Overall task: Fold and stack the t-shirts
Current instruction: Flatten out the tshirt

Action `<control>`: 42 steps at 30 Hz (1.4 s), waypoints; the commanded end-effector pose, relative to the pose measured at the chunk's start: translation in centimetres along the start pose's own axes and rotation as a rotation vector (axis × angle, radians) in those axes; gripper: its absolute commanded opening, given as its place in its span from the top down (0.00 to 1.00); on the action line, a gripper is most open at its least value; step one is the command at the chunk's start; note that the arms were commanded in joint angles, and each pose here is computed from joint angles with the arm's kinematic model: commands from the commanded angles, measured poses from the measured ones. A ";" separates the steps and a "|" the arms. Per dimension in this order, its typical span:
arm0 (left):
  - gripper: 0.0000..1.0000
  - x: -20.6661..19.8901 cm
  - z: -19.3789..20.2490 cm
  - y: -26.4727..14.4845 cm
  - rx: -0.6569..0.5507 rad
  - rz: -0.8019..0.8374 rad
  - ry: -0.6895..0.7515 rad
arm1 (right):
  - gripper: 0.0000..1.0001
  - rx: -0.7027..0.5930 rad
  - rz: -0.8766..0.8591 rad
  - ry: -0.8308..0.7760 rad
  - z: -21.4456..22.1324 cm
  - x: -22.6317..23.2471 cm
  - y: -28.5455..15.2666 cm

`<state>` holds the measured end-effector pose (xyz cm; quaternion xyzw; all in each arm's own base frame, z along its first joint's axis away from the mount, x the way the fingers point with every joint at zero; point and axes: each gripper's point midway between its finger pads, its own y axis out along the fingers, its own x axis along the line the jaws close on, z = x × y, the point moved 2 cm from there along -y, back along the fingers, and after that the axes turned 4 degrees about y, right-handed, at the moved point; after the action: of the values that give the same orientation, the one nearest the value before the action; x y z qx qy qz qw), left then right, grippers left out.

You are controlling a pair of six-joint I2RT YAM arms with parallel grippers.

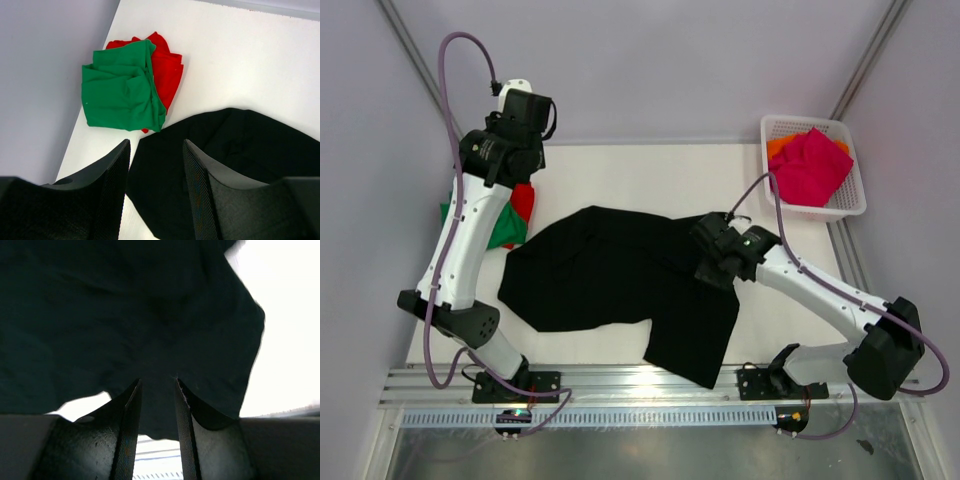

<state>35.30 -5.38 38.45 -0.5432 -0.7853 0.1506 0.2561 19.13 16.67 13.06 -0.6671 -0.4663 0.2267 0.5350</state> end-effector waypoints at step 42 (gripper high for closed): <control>0.51 0.6 -0.5 -0.1 -0.032 -0.030 -0.016 | 0.63 -0.231 -0.043 -0.132 -8.5 1.9 7.8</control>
<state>35.32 -5.23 37.86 -0.5366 -0.7867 0.1499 0.2658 29.28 14.15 9.15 -0.6934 -0.5346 0.2110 0.4346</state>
